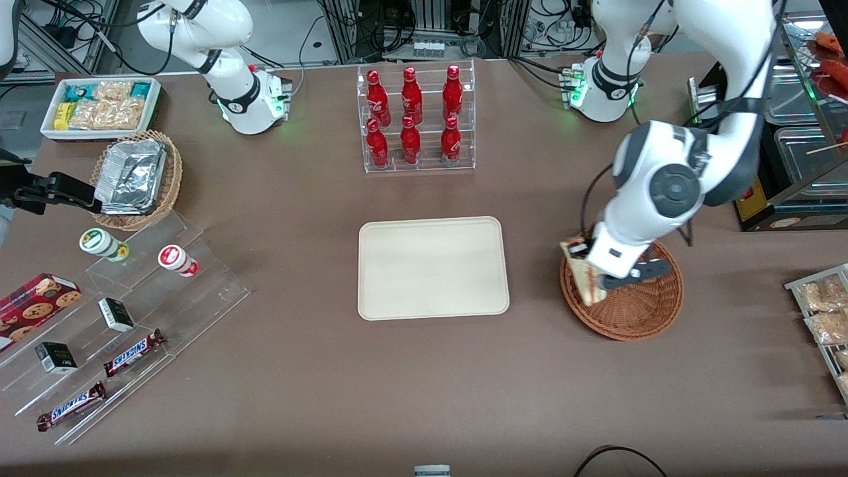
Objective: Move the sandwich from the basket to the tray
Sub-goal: 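Lift the sandwich and carry it toward the cream tray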
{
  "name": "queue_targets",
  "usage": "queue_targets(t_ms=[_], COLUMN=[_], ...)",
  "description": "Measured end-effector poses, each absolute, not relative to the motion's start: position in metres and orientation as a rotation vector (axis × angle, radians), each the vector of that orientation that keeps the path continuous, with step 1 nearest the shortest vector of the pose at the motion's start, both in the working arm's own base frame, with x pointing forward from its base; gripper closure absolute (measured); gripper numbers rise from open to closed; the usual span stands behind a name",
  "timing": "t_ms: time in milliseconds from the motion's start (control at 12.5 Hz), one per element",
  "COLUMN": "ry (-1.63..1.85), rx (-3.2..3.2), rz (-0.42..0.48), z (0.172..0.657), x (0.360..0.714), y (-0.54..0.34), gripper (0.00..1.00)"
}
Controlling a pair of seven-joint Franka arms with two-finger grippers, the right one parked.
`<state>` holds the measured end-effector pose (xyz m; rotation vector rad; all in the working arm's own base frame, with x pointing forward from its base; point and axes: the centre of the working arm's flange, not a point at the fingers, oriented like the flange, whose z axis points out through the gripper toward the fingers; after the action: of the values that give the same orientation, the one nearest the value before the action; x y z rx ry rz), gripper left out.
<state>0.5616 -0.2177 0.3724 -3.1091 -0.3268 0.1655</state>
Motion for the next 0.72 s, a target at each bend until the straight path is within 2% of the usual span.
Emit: queue_targets(t_ms=[240,720], ry=[-0.196,-0.244], rx=[-3.119,-3.120], rz=[0.189,0.198], z=[0.353,0.320], x=[0.554,0.540], y=[-0.285,-0.402], gripper=[0.84,0.84])
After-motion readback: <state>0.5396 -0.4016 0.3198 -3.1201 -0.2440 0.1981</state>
